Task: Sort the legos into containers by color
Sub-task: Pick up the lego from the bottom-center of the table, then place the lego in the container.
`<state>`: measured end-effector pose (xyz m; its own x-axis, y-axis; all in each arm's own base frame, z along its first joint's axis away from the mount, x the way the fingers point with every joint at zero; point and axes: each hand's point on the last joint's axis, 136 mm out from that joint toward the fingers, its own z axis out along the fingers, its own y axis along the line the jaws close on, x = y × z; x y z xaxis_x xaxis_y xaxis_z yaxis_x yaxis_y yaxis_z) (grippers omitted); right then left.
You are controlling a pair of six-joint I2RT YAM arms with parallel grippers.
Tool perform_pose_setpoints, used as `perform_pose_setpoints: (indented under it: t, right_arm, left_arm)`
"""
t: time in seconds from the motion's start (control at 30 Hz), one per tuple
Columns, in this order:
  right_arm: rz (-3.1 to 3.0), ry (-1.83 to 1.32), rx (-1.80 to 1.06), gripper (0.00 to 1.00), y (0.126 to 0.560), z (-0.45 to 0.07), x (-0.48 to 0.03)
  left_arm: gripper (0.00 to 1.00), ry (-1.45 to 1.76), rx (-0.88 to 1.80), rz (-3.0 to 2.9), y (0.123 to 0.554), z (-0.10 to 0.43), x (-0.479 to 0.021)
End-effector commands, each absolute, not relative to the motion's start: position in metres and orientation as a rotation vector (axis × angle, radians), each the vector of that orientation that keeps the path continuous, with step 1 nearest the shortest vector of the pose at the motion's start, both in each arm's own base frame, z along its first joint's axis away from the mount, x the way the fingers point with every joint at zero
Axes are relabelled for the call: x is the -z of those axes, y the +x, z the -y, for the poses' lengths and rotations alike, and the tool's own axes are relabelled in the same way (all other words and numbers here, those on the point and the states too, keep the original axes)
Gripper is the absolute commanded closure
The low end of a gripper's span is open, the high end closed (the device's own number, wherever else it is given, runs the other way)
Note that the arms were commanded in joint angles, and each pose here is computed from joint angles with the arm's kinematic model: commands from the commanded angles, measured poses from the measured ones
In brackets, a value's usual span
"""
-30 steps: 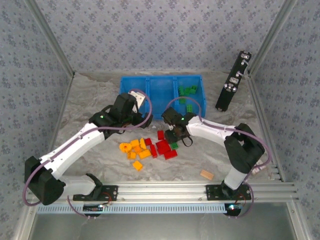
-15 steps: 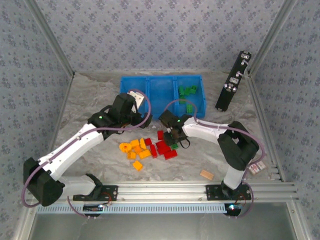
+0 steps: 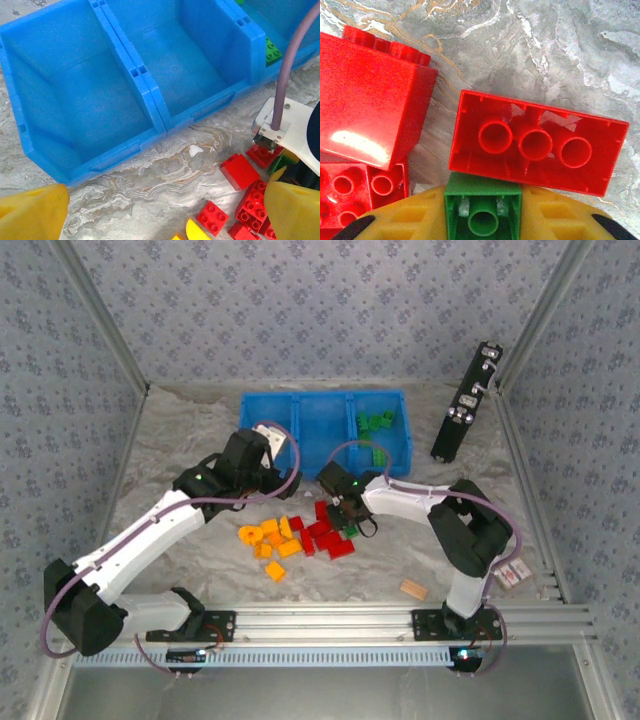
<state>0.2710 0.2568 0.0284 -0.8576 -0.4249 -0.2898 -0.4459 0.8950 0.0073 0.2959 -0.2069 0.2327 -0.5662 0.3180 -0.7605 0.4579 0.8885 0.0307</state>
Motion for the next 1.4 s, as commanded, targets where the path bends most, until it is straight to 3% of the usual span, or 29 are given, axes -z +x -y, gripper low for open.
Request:
perform_pose_setpoints:
  t: [0.0,0.4,0.73,1.07,1.37]
  right_arm:
    - [-2.842,-0.646,-0.039,0.67,0.262,-0.239,-0.010]
    - [-2.843,-0.597,-0.033,0.71,0.264,-0.218,-0.016]
    - [-2.781,-0.510,-0.180,0.71,0.282,-0.209,-0.073]
    - [-2.560,-0.383,-0.178,0.70,0.374,-0.182,-0.132]
    - [-2.495,-0.325,-0.197,0.70,0.434,-0.173,-0.138]
  left_arm:
    - [0.00,0.535,0.197,-2.203,0.296,0.201,-0.240]
    - [0.00,0.552,0.199,-2.213,0.303,0.209,-0.237]
    - [0.00,0.557,0.143,-2.215,0.305,0.202,-0.240]
    - [0.00,0.543,0.194,-2.254,0.299,0.206,-0.230]
    - [0.00,0.367,0.407,-2.277,0.287,0.216,-0.224]
